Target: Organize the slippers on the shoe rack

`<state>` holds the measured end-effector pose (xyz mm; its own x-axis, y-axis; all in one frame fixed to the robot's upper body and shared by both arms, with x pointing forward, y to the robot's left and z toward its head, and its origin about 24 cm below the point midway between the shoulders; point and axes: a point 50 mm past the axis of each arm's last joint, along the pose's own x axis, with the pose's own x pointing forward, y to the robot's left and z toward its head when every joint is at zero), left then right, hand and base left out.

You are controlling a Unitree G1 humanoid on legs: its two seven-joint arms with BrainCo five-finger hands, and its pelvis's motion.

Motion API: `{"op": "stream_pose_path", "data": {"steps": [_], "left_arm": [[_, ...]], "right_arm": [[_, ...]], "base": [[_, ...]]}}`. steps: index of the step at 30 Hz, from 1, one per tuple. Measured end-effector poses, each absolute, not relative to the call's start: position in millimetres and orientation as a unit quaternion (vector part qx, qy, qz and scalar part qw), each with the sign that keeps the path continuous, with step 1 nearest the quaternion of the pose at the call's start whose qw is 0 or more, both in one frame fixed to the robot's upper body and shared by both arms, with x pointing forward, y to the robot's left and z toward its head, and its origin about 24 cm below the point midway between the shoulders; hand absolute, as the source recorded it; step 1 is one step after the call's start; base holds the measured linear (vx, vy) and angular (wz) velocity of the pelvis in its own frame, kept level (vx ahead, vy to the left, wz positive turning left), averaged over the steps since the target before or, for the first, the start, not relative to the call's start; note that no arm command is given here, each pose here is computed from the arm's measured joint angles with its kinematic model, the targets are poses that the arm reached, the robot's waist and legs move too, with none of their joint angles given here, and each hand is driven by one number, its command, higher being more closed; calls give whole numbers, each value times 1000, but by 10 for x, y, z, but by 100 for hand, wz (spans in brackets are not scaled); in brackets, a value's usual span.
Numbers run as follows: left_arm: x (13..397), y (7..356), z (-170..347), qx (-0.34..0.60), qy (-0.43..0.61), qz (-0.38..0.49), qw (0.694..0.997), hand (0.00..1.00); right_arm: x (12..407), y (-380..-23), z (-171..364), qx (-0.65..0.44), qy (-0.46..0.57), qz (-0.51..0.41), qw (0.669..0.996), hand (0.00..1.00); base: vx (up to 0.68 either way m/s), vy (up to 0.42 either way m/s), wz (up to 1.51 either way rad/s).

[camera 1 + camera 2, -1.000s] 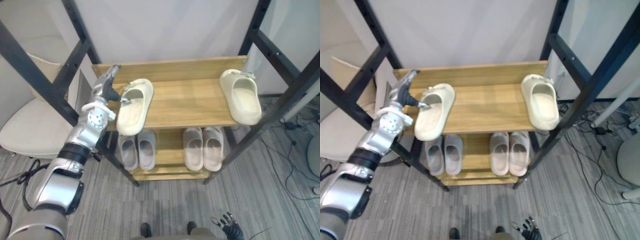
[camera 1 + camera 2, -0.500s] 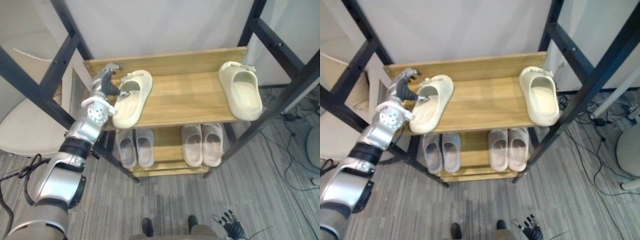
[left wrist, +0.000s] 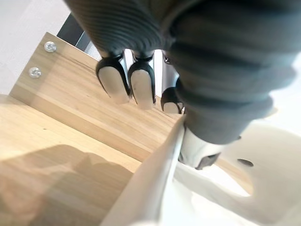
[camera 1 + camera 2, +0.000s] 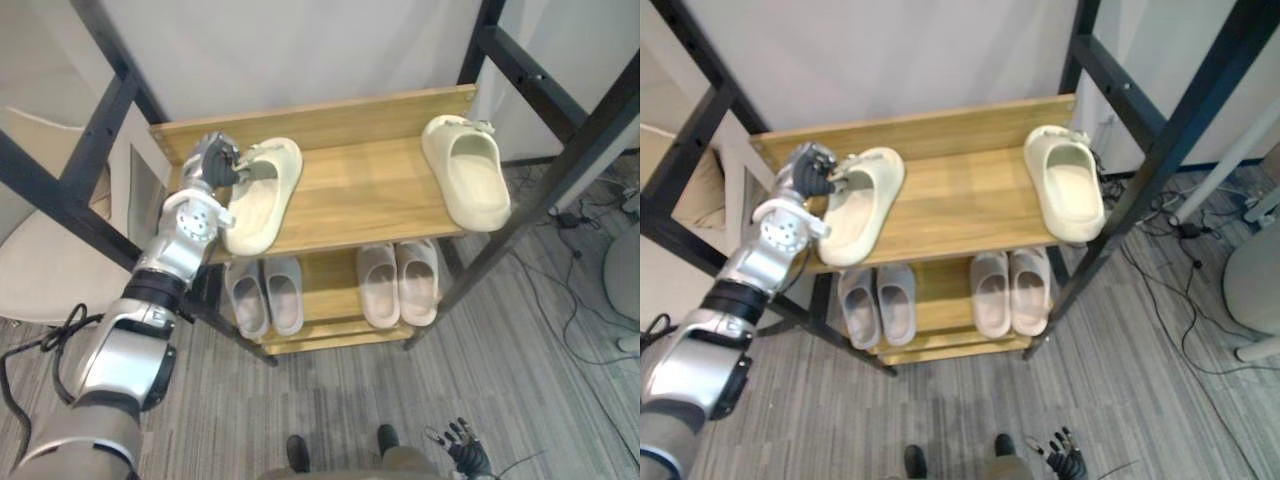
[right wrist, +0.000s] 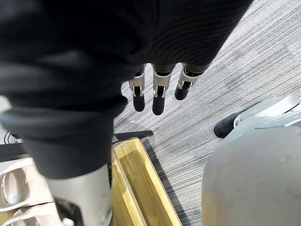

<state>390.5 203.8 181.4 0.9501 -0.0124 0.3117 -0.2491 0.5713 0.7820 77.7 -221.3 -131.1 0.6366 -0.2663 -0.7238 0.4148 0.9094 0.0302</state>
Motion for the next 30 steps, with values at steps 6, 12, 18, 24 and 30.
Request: {"op": "stream_pose_path", "data": {"steps": [6, 12, 18, 24, 30], "left_arm": [[3920, 1864, 1745, 422, -144, 50, 894, 100], [3928, 1650, 1673, 385, -143, 29, 911, 100], [3906, 1327, 1638, 358, -159, -7, 920, 100], [3897, 990, 1656, 328, -169, -38, 929, 100], [3936, 786, 1739, 308, -170, -50, 935, 100]], "right_arm": [[791, -2213, -1309, 94, 382, -186, 900, 0], [787, -2215, -1314, 94, 386, -185, 899, 0], [807, -2232, -1300, 91, 383, -184, 901, 0], [816, -2224, -1260, 93, 373, -183, 905, 0], [838, -2210, -1224, 98, 362, -183, 909, 0]], "base": [[-17, 3, 9], [-8, -3, 6], [-6, -1, 2], [-3, -5, -8], [3, -1, -25]]}}
